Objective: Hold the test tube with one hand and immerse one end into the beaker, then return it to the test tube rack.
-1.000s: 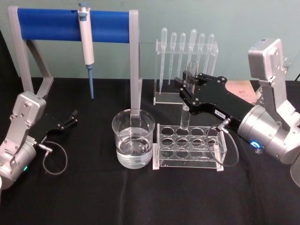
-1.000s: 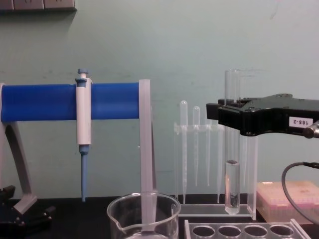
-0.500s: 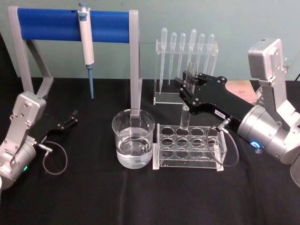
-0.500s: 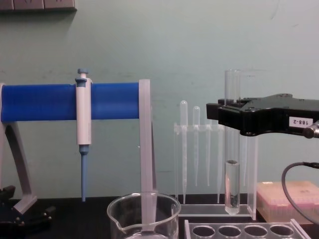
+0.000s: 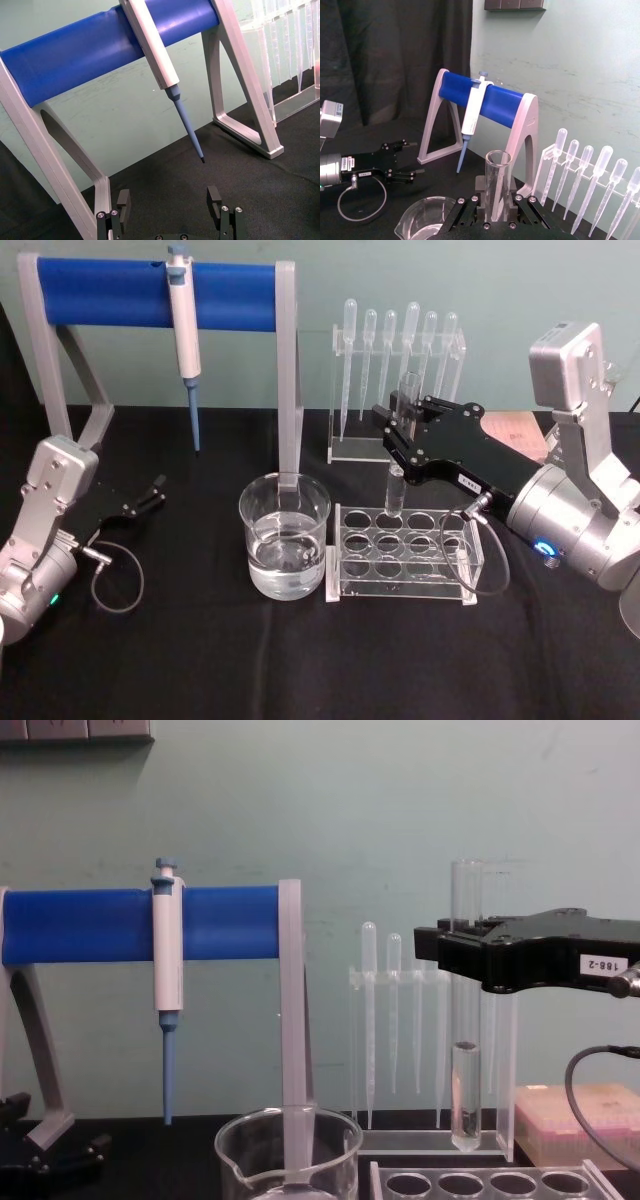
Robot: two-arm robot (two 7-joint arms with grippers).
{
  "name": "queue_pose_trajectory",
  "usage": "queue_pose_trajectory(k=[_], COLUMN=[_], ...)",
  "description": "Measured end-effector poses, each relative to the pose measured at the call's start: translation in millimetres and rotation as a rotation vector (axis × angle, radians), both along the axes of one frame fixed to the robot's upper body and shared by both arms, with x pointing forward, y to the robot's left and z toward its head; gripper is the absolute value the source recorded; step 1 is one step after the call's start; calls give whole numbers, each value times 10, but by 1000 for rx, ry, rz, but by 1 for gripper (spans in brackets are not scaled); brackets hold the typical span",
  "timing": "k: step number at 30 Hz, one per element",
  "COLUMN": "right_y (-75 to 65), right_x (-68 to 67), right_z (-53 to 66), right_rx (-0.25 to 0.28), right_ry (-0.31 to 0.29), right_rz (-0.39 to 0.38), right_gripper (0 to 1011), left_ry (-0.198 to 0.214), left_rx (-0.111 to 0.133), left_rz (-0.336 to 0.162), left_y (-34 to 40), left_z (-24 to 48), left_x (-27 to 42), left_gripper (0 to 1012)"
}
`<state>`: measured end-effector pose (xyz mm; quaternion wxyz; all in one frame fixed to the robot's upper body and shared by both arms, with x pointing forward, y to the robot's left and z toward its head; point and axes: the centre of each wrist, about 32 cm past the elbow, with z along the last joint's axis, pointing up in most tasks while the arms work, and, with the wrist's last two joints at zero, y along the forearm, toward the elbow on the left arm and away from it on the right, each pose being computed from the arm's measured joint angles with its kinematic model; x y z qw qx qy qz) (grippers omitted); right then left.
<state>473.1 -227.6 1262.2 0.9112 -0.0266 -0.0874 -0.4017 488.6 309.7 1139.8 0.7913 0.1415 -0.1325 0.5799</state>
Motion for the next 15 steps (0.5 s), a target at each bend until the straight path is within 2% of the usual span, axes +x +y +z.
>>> queue_pose_trajectory(k=[15], right_y=[0], right_x=[0], right_z=[0], right_rx=[0], right_ry=[0], right_rz=[0], right_gripper=[227], left_ry=[0], left_rx=[0], left_rz=[0], left_y=[0], left_z=[0], left_x=[0], left_gripper=[1000])
